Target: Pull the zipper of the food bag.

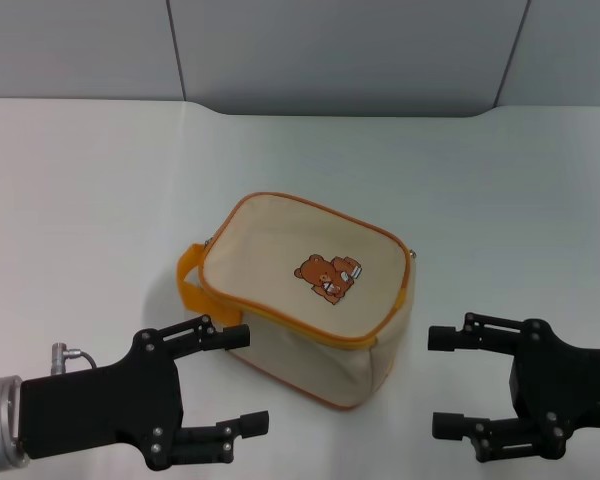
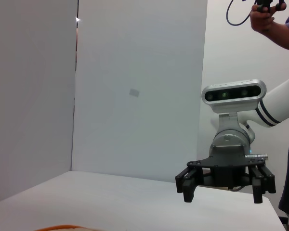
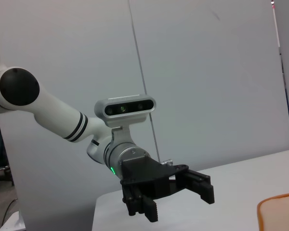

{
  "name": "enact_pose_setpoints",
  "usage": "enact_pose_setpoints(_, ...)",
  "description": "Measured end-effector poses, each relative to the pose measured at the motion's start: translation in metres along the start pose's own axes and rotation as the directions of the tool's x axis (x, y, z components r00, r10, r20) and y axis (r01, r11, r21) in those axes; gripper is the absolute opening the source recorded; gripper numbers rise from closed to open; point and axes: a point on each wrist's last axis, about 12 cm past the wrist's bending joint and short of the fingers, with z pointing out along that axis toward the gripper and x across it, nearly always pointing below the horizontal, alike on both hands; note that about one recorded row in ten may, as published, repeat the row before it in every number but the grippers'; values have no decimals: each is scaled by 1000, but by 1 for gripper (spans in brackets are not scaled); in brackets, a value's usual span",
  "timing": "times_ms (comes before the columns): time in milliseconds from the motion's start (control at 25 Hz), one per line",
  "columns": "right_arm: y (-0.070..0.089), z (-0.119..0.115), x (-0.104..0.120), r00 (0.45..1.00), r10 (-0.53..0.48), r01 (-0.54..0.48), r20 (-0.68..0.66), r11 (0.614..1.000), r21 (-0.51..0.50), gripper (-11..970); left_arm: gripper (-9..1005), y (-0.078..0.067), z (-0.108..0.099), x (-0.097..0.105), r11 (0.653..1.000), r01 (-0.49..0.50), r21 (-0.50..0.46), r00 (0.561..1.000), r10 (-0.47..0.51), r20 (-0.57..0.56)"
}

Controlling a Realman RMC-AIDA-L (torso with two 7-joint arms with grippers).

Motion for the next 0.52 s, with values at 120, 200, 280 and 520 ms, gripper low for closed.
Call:
enact_pose_setpoints(120, 1, -1, 1, 1000, -5, 5, 6, 1000, 8, 835, 834, -1, 0, 0, 1000, -8, -1, 1000, 8, 0)
enact_pose_setpoints(200, 1, -1, 1, 1000, -6, 6, 7, 1000, 12, 834, 834, -1, 0, 1, 1000, -20, -1, 1000, 20, 1)
enact_pose_setpoints(280, 1, -1, 2, 1000, -6, 6, 6, 1000, 17, 834, 834, -2, 0, 1, 1000, -30, -2, 1000, 30, 1)
enact_pose_setpoints(520, 0, 0, 2, 1000, -22, 22, 9, 999, 26, 834, 834, -2, 0, 2, 999, -32, -10, 999, 32, 3)
